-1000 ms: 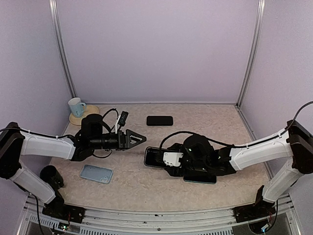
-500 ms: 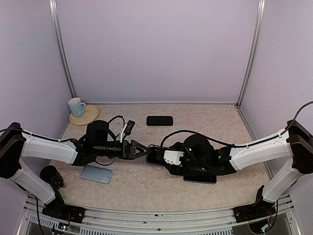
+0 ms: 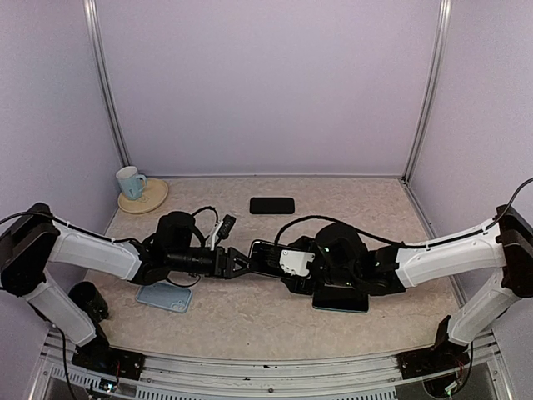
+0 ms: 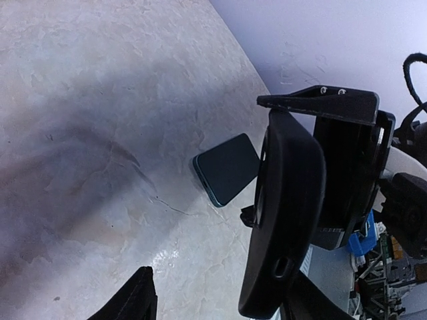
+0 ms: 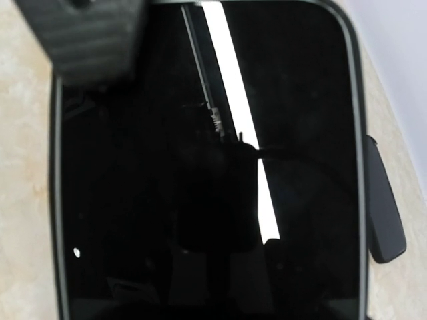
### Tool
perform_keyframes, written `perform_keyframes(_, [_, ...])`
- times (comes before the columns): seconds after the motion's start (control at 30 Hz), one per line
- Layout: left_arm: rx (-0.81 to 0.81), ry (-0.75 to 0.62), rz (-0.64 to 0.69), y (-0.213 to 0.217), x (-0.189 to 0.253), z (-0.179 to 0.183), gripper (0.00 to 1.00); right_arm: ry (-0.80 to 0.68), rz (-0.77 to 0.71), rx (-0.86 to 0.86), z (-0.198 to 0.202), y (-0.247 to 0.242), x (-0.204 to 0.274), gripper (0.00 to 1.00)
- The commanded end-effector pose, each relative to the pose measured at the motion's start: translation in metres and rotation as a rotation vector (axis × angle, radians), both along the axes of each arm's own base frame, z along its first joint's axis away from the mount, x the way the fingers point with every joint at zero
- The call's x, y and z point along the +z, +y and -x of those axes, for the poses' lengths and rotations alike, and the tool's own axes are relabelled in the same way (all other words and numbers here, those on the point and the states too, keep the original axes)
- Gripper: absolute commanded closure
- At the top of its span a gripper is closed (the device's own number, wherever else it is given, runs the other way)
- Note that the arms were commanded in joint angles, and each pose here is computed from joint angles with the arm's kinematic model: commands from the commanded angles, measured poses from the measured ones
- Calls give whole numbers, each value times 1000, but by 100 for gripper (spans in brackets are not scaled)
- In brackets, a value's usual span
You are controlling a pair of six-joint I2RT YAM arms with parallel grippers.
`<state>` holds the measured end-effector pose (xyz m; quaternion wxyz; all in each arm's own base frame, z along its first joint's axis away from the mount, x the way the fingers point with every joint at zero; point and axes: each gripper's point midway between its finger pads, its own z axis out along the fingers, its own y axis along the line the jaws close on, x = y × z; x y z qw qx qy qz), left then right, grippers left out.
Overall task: Put the phone into the phone case
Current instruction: Press the corner of the phone case at the bottom right corner of the phone case.
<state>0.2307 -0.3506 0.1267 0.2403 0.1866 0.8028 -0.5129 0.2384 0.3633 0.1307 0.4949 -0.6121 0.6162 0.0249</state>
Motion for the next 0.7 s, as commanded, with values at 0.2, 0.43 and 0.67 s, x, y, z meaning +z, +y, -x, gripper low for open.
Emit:
perform_keyframes(0.2, [-12,-32,46,-14,17,-8,81,-72,-98,-40,-14,9,41,55])
perform_keyframes(0.43, [-18,-18,64,-16,17,-8,100,-111,-96,-84,-20,9,43,55])
perform_keyframes(0.67, [-16,-14,77,-16,19,-8,92,-117,-93,-96,-22,10,42,55])
